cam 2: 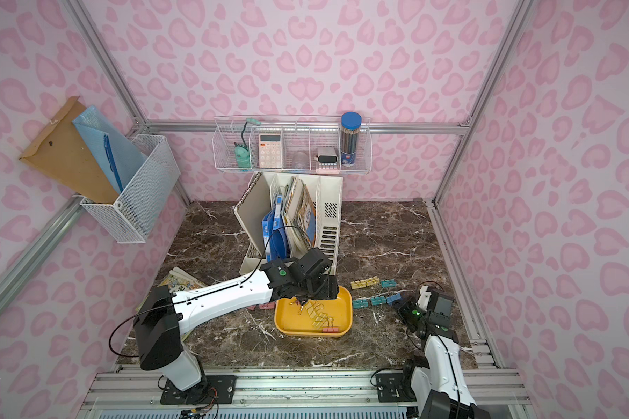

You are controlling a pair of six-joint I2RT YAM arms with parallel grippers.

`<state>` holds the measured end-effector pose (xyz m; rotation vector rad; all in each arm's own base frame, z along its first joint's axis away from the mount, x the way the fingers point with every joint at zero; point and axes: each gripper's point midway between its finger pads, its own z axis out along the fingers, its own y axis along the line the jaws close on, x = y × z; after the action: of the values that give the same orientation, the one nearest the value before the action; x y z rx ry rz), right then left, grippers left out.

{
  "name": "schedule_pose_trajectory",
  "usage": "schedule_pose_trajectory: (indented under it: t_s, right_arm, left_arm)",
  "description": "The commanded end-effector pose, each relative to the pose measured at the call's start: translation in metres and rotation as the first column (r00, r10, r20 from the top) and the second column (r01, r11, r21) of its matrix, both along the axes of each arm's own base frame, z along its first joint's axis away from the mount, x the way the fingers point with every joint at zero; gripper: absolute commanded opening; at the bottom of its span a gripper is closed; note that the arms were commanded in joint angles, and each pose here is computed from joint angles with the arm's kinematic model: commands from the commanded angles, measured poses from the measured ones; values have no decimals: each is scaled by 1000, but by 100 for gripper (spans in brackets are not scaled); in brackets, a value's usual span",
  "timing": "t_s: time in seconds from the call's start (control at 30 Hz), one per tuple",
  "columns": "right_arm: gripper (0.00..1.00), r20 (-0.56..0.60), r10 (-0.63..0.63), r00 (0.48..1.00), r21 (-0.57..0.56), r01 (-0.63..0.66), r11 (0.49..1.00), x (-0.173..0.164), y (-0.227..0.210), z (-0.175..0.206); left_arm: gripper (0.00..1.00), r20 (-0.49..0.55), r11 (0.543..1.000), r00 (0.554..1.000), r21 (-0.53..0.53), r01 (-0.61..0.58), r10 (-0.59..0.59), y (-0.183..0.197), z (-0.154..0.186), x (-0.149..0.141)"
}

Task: Take out the binder clips from the storage box
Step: Place the binder clip at the center of the board.

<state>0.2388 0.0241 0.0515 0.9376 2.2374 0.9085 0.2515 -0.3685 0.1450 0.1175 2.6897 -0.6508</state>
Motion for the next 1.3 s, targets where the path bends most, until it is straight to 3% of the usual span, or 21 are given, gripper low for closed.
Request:
schedule_pose_trajectory:
  t_s: [0.0,0.07,0.13,0.5,0.57,0.77,0.9,1.03,1.27]
  right_arm:
    - [7,24,-3,1000,-13,3,1000,3,-2,3]
    - [7,20,-2,1000,-24,3,1000,2,-3,3]
    - [15,20,5,1000,-27,-4,1000,1,-2,3]
    - [22,-5,-3,1000,-90,2,996,-8,-8,5]
    - [27,7,-7,1000,-99,8,995,-8,-9,10]
    - [40,80,-35,996,-142,46,989,-6,-15,39]
    - [42,186,-23,982,-179,57,982,-2,-16,76]
    - [42,275,61,960,-183,-10,983,5,1,106]
    - [42,249,306,919,-240,-247,939,17,71,114]
  left_arm:
    - [77,20,999,1000,35,-11,11,8,1,2]
    - [77,22,999,1000,40,-18,17,11,1,2]
    - [77,22,999,1000,46,-22,21,13,0,1]
    - [75,32,997,998,64,-48,46,21,1,3]
    - [75,44,996,997,69,-61,58,25,2,4]
    - [64,55,980,988,127,-154,148,57,-5,4]
    - [57,22,966,980,165,-199,198,83,-20,-1]
    - [53,1,956,975,194,-218,223,98,-32,-9]
    - [44,-47,937,971,279,-212,234,106,-62,-15]
